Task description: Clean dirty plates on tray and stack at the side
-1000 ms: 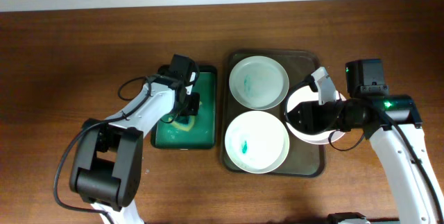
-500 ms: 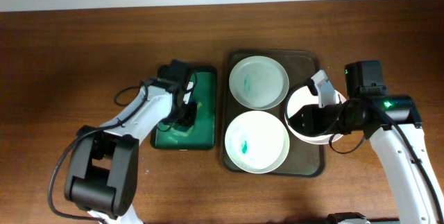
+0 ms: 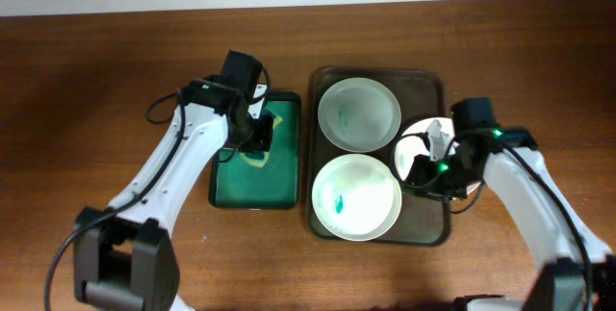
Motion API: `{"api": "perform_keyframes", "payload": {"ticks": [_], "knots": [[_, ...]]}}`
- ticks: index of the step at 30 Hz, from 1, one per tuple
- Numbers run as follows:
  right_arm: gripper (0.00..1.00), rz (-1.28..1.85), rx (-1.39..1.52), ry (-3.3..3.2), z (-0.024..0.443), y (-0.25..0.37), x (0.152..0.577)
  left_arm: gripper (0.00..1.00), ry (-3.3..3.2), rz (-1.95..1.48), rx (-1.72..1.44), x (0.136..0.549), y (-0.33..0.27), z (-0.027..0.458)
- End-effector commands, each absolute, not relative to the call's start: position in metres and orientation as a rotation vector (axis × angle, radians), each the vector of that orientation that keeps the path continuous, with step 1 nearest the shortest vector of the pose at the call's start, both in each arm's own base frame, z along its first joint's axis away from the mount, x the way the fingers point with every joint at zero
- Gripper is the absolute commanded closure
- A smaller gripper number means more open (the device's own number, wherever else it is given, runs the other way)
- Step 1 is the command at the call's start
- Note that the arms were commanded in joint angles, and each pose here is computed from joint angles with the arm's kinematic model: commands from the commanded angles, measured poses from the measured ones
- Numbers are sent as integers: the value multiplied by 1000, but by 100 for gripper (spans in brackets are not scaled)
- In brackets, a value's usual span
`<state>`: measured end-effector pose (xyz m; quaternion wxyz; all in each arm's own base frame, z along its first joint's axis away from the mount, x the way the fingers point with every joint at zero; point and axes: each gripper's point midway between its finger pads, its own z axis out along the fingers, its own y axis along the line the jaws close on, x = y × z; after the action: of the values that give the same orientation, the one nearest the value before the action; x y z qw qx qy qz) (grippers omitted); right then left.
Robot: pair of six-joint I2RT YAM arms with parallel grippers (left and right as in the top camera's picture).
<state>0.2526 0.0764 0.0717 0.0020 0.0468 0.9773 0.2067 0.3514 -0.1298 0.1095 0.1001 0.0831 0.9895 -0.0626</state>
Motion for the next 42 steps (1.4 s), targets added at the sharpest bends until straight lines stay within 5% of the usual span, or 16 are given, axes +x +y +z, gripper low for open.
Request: {"api": "perform_keyframes", "payload": {"ticks": [1,5,11,19,30,36,42], "knots": [[75,416,111,3231,31,71,241,100,2861,-271,239,352,-138,138],[76,300,142,3263,4,72,249,100,2884,-274,241,347,-138,136],[96,334,225,3163,-5,81,268,100,2875,-527,208,342,-167,144],[96,337,389,3148,-5,82,271,100,2910,-627,114,326,-241,129],[96,378,417,3150,-4,86,270,100,3283,-329,112,264,-293,-25],[96,376,430,3149,-4,86,270,100,3036,399,88,312,-208,-5],[96,376,430,3149,-4,86,270,100,3137,0,246,301,-257,-12]]}}
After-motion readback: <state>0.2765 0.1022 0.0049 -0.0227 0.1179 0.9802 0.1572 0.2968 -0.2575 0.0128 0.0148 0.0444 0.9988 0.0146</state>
